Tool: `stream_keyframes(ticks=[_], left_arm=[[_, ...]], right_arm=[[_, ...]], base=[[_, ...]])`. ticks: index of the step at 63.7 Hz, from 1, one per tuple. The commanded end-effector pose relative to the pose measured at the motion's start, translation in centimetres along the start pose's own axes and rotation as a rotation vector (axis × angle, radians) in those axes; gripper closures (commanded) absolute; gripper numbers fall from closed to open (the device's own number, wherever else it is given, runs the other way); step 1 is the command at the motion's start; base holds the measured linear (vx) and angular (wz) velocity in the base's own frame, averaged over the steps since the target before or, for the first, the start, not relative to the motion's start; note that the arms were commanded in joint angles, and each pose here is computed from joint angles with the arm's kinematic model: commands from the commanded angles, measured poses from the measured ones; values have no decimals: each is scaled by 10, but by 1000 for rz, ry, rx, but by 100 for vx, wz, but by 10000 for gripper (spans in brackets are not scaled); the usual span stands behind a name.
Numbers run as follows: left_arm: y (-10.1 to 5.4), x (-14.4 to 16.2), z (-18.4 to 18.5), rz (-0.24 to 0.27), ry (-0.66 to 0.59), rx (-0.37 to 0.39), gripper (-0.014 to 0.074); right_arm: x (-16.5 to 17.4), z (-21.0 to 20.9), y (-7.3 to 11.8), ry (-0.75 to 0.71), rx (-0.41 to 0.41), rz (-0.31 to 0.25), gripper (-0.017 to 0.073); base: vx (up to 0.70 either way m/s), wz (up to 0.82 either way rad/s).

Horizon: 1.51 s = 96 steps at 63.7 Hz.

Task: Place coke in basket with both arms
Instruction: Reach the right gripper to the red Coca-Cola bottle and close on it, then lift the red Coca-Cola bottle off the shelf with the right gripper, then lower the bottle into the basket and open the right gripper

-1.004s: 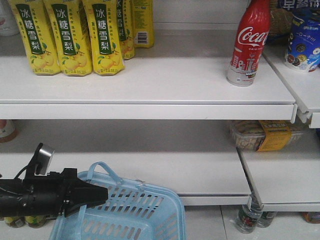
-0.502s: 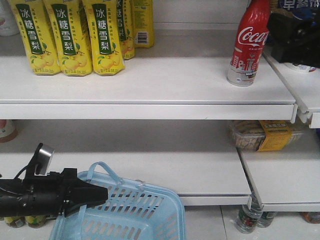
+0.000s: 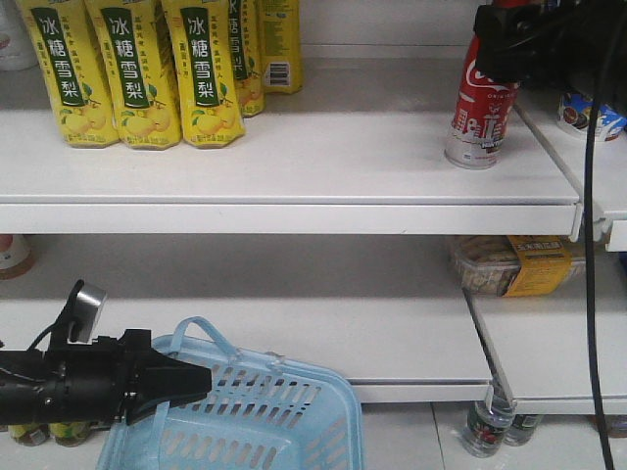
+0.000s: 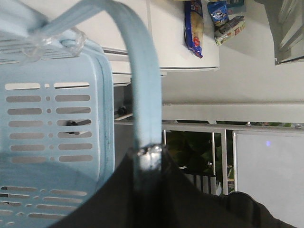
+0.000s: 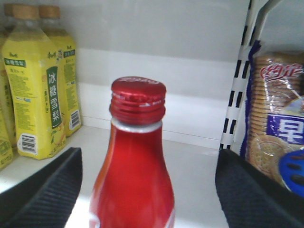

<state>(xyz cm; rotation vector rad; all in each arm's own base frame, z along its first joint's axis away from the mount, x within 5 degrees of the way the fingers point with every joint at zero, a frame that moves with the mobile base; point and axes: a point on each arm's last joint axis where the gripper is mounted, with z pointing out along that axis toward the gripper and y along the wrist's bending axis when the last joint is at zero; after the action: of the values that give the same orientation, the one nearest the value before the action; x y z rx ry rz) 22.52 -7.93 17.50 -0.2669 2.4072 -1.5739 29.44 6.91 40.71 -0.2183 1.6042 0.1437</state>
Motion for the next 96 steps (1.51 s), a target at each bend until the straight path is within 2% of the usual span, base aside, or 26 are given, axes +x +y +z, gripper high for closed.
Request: stream_keyframes(ticks=[1,6,10,16,18,24,27,33,39,54,64,70,73,84,96], left_arm=[[-20,-5,-4,23,-38,117,600],[-20,-5,-4,23,-38,117,600],[-20,-5,-4,23,-38,117,600],[-20,-5,-4,23,-38,117,600],[-20,-5,-4,23,-38,117,600],[-20,-5,-4,23,-38,117,600],[-20,-5,-4,23,-38,117,600],[-20,-5,-4,23,-38,117,600],[-20,-5,-4,23,-38,117,600],[-20,-5,-4,23,-38,117,600],[-20,-5,-4,23,-38,117,600],[-20,-5,-4,23,-38,117,600],[-20,-5,-4,23,-38,117,600],[-20,-5,-4,23,-38,117,600],[-20,-5,-4,23,-38,117,600]], right_arm=[[-28,-1,-3,-134,20,19,0],[-31,4,-3,-140,21,47,27],[-33,6,-3,-144,21,70,89],[-34,5,-2,-126,11,109,262],[-34,2,-1,-114,1,119,348],[-35,-7,8,-58,-44,110,579],[-37,-13,14,-41,-72,92,575],[-44,-27,29,-37,-137,9,570],[-52,-45,43,-50,-209,-37,568],[-61,-106,77,43,-458,-86,566],[-51,-119,96,171,-601,-94,566],[-35,-118,112,299,-688,-136,564],[-28,-114,118,352,-709,-137,564],[1,-90,141,547,-755,-79,564],[43,-54,164,738,-769,-92,559]], base=[[0,0],[0,0],[0,0],[0,0],[0,0],[0,0],[0,0],[0,0],[0,0],[0,0],[0,0],[0,0],[0,0],[0,0],[0,0]])
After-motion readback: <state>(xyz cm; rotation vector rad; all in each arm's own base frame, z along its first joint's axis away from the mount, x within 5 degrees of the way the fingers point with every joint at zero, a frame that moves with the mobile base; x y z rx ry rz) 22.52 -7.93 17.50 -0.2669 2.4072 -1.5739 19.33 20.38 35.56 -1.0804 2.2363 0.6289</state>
